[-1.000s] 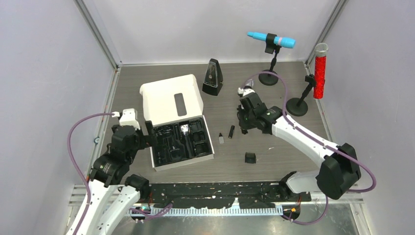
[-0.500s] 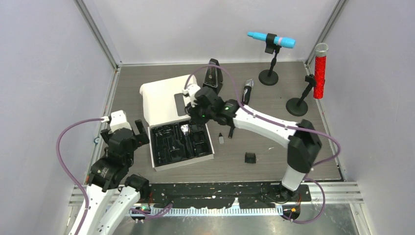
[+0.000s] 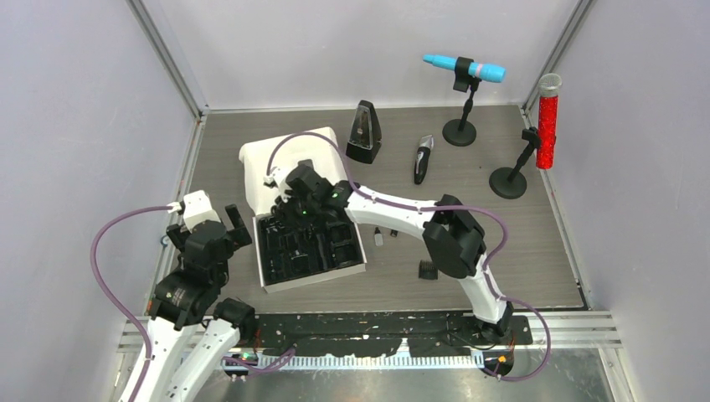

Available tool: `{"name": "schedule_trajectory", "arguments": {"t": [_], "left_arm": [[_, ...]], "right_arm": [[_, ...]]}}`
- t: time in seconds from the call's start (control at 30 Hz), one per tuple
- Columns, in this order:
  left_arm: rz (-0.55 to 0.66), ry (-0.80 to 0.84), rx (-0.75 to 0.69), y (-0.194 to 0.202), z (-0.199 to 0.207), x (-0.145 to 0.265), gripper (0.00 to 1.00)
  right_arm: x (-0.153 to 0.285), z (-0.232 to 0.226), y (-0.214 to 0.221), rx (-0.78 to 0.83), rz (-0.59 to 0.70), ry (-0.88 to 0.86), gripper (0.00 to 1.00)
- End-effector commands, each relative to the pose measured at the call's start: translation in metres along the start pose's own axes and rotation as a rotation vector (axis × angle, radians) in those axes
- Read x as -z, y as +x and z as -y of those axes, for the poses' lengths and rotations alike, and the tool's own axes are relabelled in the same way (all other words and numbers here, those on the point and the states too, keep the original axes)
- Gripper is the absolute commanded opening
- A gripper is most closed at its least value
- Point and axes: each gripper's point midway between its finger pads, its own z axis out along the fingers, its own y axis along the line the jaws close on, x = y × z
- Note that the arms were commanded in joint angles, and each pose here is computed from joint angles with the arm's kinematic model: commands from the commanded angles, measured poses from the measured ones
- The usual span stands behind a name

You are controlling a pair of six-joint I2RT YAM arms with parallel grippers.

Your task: Sort the hair-cutting tools

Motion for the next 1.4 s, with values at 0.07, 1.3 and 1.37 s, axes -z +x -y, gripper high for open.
{"name": "schedule_trajectory", "arguments": {"t": [0.07,1.3,1.37], "left_arm": [[0.009,-0.025,0.013,-0.002,-0.002,-0.003,0.99],[-0.326,0.173,-0.07,0.032,0.065,-0.016,0.97],[-0.372,0.166,-0.048,0.035,0.073,-0.02,0.96]], "right_arm": [[-0.011,-0.031,-0.032,0.023,0.085,-0.12,0.18],[0.147,0.074,0.011,-0.141,0.19,0.463,0.73],[0.167,0.087,0.028,-0.178,0.205,0.512,0.73]]}}
